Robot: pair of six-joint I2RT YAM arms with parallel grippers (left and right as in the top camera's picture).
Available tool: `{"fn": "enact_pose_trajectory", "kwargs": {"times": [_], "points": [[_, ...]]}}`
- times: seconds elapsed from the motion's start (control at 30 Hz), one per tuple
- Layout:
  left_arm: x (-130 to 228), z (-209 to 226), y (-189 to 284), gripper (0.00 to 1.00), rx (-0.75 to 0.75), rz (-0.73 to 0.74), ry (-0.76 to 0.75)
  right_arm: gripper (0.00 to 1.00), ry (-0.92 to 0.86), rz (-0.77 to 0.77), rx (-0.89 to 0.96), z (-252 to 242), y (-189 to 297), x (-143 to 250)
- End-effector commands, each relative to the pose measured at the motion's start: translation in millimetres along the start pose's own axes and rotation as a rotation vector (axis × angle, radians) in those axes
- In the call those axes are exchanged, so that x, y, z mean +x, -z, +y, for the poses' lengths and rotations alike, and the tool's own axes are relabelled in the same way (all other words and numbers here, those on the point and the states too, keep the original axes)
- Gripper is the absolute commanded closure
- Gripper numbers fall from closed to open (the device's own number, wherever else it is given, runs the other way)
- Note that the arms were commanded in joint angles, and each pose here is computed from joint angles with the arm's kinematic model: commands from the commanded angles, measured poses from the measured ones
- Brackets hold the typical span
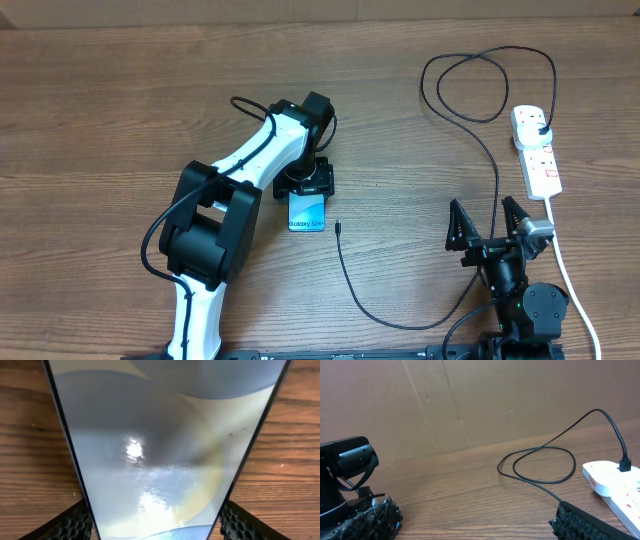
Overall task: Plug charger to phone and switch on socket
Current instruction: 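Close the left gripper on the phone and lift it, then tilt the held phone upright toward the right, bottom end down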
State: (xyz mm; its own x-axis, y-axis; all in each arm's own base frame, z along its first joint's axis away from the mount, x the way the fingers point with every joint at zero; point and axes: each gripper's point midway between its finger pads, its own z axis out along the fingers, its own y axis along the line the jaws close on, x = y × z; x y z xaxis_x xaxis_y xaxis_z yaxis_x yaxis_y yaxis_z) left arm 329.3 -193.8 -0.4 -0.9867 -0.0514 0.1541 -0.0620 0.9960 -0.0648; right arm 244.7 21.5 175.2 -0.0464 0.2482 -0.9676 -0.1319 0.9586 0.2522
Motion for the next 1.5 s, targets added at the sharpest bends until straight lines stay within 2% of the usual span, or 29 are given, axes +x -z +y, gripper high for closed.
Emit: {"fn": "enact_pose_trajectory", "kwargs": {"times": [0.0, 0.1, 0.13, 0.6, 0.93, 1.13, 1.27, 1.47], "points": [[24.1, 9.7, -52.3, 0.17, -0.045, 0.140, 0.014, 0.00, 0.001, -0.004, 0.005, -1.7, -0.1, 1.7], [16.2, 12.3, -53.1, 0.02, -0.063, 0.103, 0.009, 0.00, 0.001, -0.004, 0.005, -1.7, -0.1, 1.7], [14.6, 12.6, -53.2, 0.00, -0.066, 0.096, 0.008, 0.00, 0.001, -0.004, 0.005, -1.7, -0.1, 1.7], [11.4, 15.7, -53.3, 0.00, -0.087, 0.078, -0.001, 0.00, 0.001, -0.004, 0.005, -1.7, -0.1, 1.7], [4.0, 17.3, -53.8, 0.03, -0.112, 0.037, -0.007, 0.00, 0.001, -0.004, 0.005, -1.7, -0.1, 1.7], [2.6, 19.8, -53.5, 0.19, -0.128, 0.029, -0.015, 0.00, 0.001, -0.004, 0.005, -1.7, -0.1, 1.7], [1.7, 19.8, -53.6, 0.20, -0.128, 0.025, -0.016, 0.00, 0.001, -0.004, 0.005, -1.7, -0.1, 1.7], [2.7, 18.0, -53.8, 0.27, -0.118, 0.031, -0.034, 0.00, 0.001, -0.004, 0.005, -1.7, -0.1, 1.7]]}}
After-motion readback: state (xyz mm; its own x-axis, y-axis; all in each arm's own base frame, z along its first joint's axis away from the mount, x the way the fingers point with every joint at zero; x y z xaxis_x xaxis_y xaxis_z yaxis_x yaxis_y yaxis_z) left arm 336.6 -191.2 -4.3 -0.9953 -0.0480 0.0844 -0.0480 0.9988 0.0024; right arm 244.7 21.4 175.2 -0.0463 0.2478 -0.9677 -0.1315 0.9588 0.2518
